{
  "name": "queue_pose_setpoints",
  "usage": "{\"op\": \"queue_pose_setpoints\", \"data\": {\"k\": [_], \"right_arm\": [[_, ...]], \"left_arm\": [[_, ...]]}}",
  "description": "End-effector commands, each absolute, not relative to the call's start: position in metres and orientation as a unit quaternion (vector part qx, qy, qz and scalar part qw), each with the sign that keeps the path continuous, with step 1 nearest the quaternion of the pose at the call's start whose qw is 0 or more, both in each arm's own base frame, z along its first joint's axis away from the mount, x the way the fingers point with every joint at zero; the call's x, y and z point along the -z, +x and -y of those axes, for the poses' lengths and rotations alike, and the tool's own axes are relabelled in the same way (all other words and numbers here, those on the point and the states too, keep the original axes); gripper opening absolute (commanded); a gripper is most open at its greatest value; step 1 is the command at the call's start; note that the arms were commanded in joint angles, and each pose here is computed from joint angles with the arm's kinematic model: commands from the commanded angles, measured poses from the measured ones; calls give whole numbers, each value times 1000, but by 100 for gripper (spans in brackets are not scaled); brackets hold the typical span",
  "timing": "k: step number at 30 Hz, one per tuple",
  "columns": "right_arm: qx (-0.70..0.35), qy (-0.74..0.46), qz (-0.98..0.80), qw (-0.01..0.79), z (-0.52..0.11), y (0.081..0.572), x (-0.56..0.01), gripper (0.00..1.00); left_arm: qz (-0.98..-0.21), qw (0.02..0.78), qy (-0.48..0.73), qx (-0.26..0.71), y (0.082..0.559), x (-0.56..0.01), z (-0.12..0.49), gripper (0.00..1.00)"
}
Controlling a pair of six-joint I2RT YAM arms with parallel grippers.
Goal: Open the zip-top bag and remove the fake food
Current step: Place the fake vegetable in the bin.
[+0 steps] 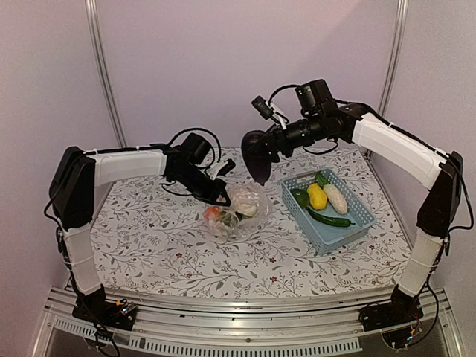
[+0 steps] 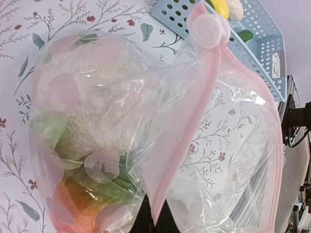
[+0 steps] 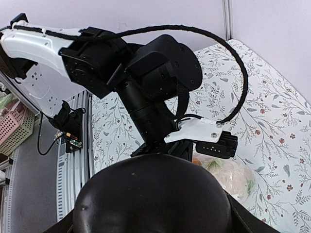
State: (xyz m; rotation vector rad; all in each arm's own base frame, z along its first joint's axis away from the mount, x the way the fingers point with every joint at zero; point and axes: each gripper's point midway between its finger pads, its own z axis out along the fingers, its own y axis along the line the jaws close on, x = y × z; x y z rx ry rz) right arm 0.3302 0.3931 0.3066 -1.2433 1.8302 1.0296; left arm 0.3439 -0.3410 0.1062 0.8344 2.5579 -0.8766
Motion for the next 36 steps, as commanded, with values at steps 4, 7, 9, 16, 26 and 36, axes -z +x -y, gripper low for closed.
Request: {"op": "queue_pose_setpoints", "data": {"k": [4, 7, 9, 16, 26, 36], "right_arm": [[-344, -370, -793, 341, -315, 368, -304, 55], [-275, -349, -834, 326, -268, 379, -284, 57], [-245, -339, -860, 294, -240, 379, -264, 57], [-165, -341, -918, 121, -180, 348, -188, 57], [-218, -310, -924, -38, -187, 319, -123, 57], [-195, -291, -929, -123, -176, 311, -69, 71]], "left_arm": [[-882, 195, 292, 315, 349, -135, 337, 0], [-880, 201, 292, 318, 349, -141, 337, 0], [-880, 202, 291, 317, 350, -142, 336, 0], [-879, 205, 292, 317, 349, -147, 336, 0], [-880, 210, 293, 309, 349, -150, 333, 0], [-877, 215, 295, 314, 349, -156, 333, 0]]}}
